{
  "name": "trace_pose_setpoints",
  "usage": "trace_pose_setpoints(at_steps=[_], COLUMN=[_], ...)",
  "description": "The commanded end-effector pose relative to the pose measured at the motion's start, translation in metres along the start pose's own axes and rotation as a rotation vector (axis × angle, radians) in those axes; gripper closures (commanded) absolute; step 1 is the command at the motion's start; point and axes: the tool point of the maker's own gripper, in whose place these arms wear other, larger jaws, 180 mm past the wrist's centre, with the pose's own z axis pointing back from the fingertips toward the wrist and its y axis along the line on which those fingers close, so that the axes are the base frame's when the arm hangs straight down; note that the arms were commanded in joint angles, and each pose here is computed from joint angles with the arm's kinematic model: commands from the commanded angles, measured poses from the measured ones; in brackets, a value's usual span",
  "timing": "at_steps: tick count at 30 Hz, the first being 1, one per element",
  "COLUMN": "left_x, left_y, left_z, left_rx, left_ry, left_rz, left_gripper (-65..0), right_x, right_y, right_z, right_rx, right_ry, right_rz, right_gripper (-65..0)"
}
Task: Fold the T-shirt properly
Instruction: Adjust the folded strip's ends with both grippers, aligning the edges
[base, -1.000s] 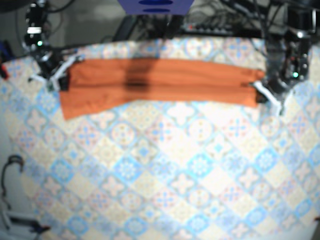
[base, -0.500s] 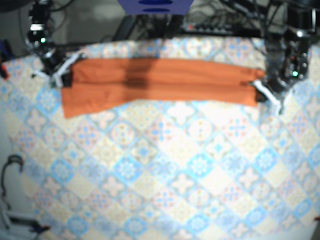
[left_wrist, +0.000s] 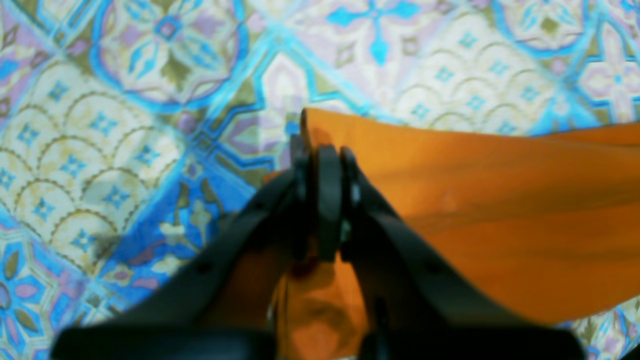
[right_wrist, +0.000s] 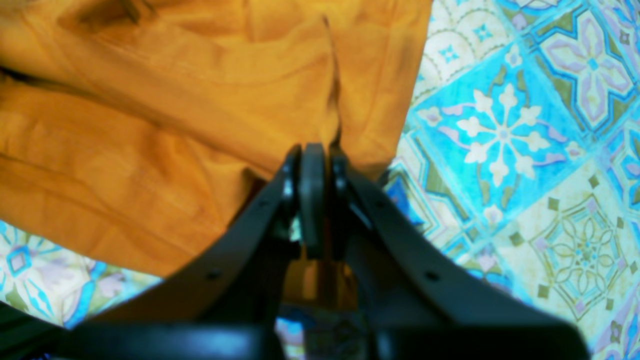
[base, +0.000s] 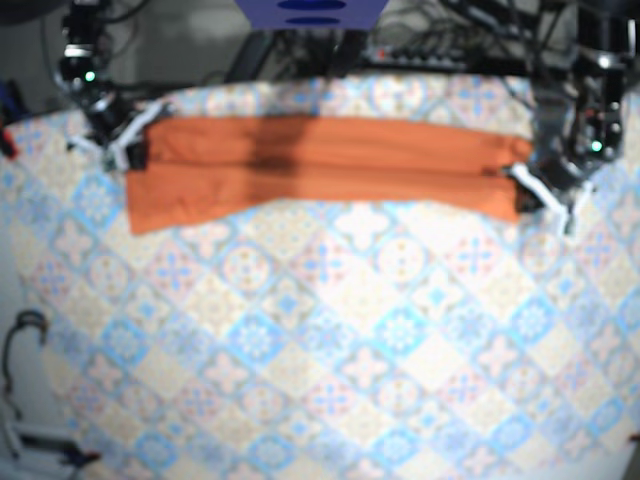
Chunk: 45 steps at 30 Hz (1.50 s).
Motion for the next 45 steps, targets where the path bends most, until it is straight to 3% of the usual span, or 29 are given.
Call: trace_pose_setpoints(at_steps=[1, 22, 28, 35, 45], left_x=[0.017, -0.021, -0.03, -0.031, -0.052], left_y=[0.007, 0.004, 0.006, 0.006, 0.016], left_z=[0.009, 0.007, 0.006, 0.006, 0.004], left_rx=[0.013, 0.039, 0.046, 0.048, 0.068], left_ry=[-0.047, 0.022, 0.045, 0.048, 0.096], left_rz=[-0.025, -0.001, -0.001, -0.001, 0.036], left_gripper=[0.0, 0.0, 0.0, 0.0, -15.9], right_x=[0.012, 0.006, 0.005, 0.0, -0.002], right_y=[-0.008, -0.015, -0.014, -0.013, -0.016], right_z=[0.003, 0.005, 0.005, 0.004, 0.005], right_rx=[-0.017, -0.055, -0.05, -0.049, -0.056], right_ry=[-0.04, -0.036, -0.035, -0.024, -0.02], right_rz=[0.011, -0.031, -0.032, -0.039, -0.046], right_gripper=[0.0, -0.1, -9.4, -15.4, -24.1])
